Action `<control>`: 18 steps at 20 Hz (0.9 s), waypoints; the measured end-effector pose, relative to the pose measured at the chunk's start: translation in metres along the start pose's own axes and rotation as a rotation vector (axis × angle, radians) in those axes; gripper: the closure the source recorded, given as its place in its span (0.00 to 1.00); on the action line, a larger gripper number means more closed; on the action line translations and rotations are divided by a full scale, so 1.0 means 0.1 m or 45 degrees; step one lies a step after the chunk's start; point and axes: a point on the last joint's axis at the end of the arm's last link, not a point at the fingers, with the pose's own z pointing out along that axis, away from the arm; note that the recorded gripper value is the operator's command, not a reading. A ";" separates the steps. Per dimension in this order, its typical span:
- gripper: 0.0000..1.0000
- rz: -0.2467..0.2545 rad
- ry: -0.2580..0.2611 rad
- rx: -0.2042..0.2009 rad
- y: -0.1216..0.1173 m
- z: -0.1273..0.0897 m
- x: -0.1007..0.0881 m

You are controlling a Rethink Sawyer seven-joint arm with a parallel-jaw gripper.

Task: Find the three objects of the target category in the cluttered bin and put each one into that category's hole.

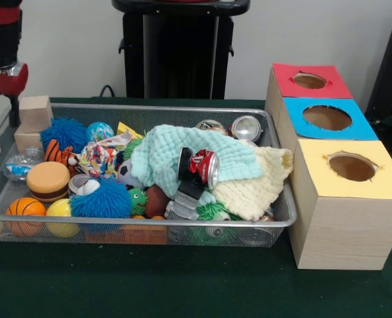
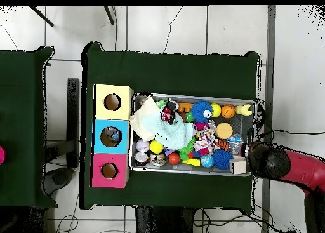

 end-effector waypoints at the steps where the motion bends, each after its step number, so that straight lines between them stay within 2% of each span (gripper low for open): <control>1: 0.00 0.002 0.001 -0.002 0.03 -0.01 0.00; 11: 0.00 0.039 0.076 -0.068 0.35 0.00 0.18; 18: 0.00 0.073 0.083 -0.087 0.39 -0.01 0.17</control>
